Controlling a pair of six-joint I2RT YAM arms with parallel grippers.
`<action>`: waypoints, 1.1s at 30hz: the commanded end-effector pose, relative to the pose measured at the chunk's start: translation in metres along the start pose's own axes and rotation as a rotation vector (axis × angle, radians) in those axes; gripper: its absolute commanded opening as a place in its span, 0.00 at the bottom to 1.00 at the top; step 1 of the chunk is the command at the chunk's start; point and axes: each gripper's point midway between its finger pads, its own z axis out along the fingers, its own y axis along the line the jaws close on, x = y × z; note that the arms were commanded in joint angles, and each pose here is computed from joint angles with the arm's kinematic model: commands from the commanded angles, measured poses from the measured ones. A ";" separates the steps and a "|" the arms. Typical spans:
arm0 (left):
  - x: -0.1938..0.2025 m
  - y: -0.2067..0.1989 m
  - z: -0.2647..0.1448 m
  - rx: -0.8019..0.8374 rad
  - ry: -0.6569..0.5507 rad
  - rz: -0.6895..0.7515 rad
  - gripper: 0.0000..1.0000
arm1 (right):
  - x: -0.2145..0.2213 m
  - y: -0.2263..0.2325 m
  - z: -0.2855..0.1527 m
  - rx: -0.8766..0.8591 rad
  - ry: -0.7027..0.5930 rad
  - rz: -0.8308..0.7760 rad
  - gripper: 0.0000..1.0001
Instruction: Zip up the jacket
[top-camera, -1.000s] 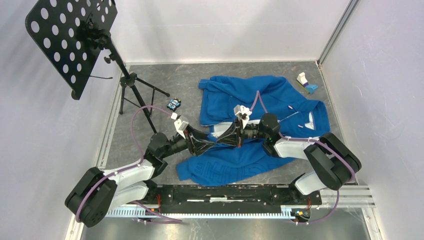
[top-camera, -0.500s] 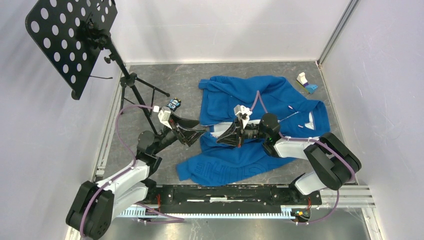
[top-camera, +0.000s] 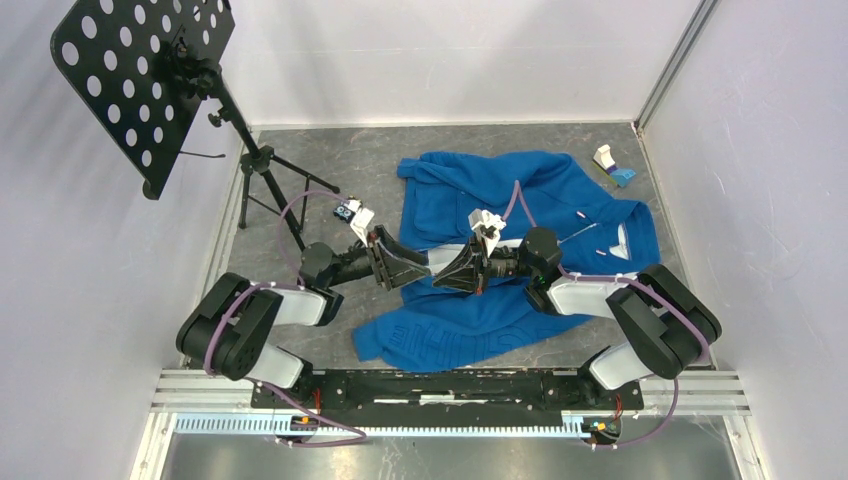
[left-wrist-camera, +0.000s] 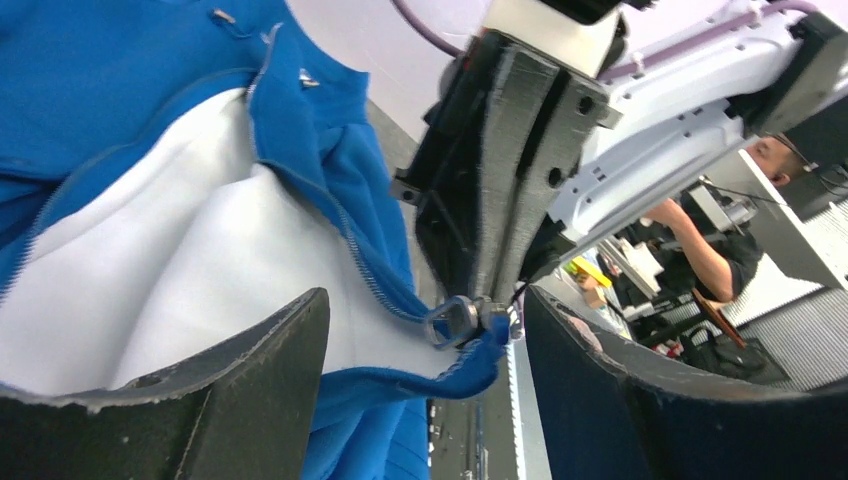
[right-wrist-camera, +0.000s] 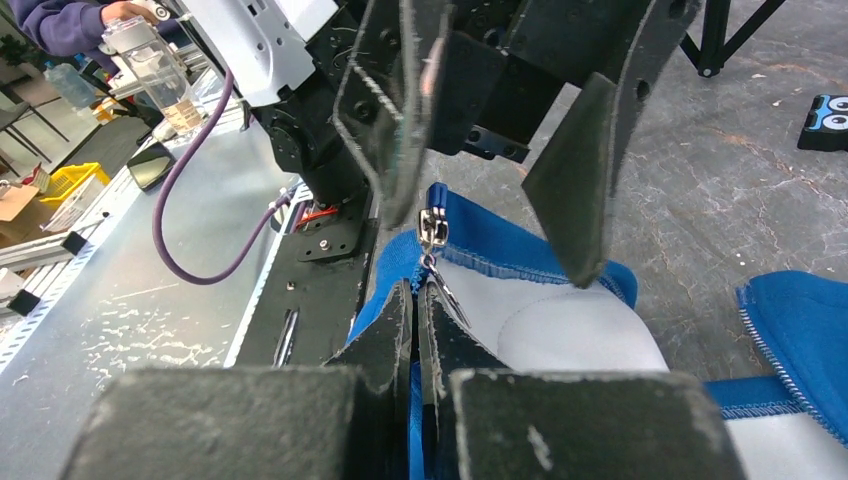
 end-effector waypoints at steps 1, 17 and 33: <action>-0.005 -0.044 -0.004 0.159 -0.016 0.146 0.77 | -0.007 0.002 0.003 -0.021 -0.015 -0.045 0.00; 0.012 -0.031 -0.008 0.034 0.019 0.165 0.70 | -0.010 0.002 0.004 -0.021 -0.026 -0.045 0.00; 0.024 -0.021 -0.015 -0.044 0.049 0.145 0.41 | -0.011 0.005 0.002 -0.023 -0.034 -0.051 0.00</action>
